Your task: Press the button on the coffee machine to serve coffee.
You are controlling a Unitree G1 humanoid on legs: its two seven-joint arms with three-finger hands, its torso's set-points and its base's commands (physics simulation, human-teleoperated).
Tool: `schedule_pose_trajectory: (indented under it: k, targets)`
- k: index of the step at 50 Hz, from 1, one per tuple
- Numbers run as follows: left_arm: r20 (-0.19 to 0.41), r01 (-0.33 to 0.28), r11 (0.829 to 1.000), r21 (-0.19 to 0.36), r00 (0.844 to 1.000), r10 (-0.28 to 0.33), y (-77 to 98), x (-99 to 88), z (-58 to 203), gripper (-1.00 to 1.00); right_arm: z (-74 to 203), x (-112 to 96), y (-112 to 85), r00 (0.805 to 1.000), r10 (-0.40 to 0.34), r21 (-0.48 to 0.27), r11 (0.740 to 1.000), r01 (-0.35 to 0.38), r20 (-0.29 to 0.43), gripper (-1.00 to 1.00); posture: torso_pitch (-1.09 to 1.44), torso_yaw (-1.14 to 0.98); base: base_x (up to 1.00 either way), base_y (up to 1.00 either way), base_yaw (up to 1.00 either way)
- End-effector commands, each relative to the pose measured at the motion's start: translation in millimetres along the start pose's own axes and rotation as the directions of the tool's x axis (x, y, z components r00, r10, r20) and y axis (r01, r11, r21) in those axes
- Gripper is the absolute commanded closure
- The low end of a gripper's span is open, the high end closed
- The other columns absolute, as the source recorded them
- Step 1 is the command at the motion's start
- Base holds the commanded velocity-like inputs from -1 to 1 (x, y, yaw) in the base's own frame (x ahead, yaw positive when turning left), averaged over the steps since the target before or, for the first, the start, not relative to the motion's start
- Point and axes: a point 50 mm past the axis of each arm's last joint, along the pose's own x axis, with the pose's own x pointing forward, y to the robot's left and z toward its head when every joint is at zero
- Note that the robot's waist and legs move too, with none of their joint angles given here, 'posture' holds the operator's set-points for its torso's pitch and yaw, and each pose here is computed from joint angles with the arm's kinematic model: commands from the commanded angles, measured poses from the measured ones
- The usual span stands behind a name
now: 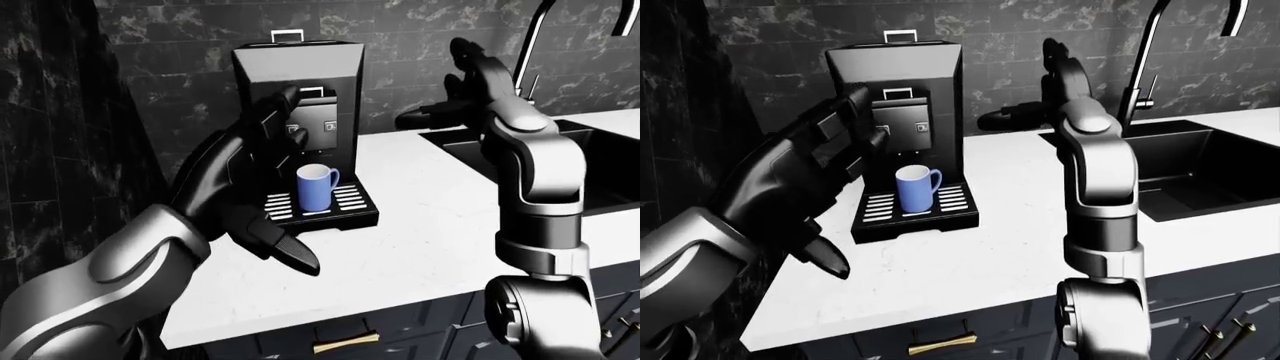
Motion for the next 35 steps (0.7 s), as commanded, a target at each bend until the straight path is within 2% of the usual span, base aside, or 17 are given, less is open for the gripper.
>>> schedule_pose_trajectory:
  k: [1,10,35]
  targets:
    - [0.057,-0.017,1.000,0.018,0.998,0.016,2.0,-0.7,9.6,-1.00,20.8,-3.6,-2.9,0.996,-0.013,-0.005,1.000,0.013,0.092,-1.00,-0.42,0.00,0.00,0.00,0.00]
    - [0.053,-0.011,1.000,0.016,0.999,0.010,1.4,0.0,7.9,-1.00,21.0,-4.1,-1.8,0.996,-0.012,-0.002,1.000,0.012,0.092,-1.00,-0.42,0.00,0.00,0.00,0.00]
    - [0.052,-0.042,0.999,0.026,0.998,0.041,14.7,9.6,7.1,-1.00,15.6,-1.8,0.6,0.996,-0.007,0.005,1.000,0.006,0.088,-1.00,-0.42,0.00,0.00,0.00,0.00]
